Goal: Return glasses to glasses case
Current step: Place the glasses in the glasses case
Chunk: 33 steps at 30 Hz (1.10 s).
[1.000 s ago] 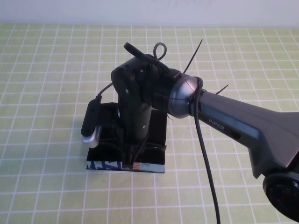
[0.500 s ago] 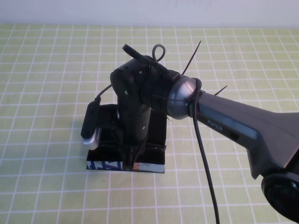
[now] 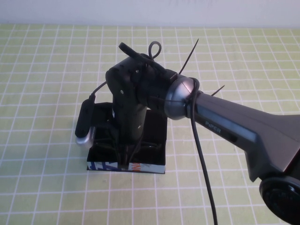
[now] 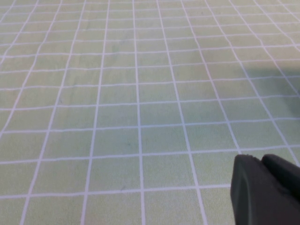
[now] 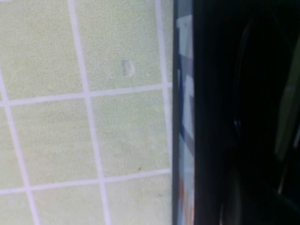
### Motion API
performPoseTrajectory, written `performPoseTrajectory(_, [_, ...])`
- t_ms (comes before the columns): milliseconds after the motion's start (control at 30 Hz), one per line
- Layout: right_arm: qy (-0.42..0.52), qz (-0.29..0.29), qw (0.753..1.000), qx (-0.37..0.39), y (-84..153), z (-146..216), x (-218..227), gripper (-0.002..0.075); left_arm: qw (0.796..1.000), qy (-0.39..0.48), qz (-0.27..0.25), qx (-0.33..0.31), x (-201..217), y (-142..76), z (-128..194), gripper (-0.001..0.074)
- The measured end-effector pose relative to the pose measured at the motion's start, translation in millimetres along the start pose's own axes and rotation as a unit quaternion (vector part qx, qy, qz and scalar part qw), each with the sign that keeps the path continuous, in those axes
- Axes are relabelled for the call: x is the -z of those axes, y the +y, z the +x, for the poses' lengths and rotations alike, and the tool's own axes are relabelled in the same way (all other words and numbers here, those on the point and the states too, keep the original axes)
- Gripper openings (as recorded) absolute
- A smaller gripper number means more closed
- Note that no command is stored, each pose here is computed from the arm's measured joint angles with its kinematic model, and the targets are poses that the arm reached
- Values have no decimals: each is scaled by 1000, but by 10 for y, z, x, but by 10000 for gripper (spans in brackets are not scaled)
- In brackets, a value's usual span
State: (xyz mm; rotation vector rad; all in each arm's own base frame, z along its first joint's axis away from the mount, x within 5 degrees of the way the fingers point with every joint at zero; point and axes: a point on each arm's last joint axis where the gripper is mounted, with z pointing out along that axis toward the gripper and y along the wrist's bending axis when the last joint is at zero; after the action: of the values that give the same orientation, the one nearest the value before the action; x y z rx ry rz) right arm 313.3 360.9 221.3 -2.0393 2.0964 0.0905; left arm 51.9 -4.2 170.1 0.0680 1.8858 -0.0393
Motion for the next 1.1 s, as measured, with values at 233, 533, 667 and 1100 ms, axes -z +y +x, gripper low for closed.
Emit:
performPoseTrajectory(233, [9, -8, 1000, 0, 4, 2, -119, 64, 1000, 0, 0, 0, 0, 0, 0, -2])
performPoseTrajectory(533, [12, -10, 1000, 0, 3, 4, -149, 64, 1000, 0, 0, 0, 0, 0, 0, -2])
performPoseTrajectory(667, [12, -10, 1000, -1, 3, 4, -149, 64, 1000, 0, 0, 0, 0, 0, 0, -2])
performPoseTrajectory(1100, [14, -11, 1000, -8, -21, 35, -160, 160, 1000, 0, 0, 0, 0, 0, 0, -2])
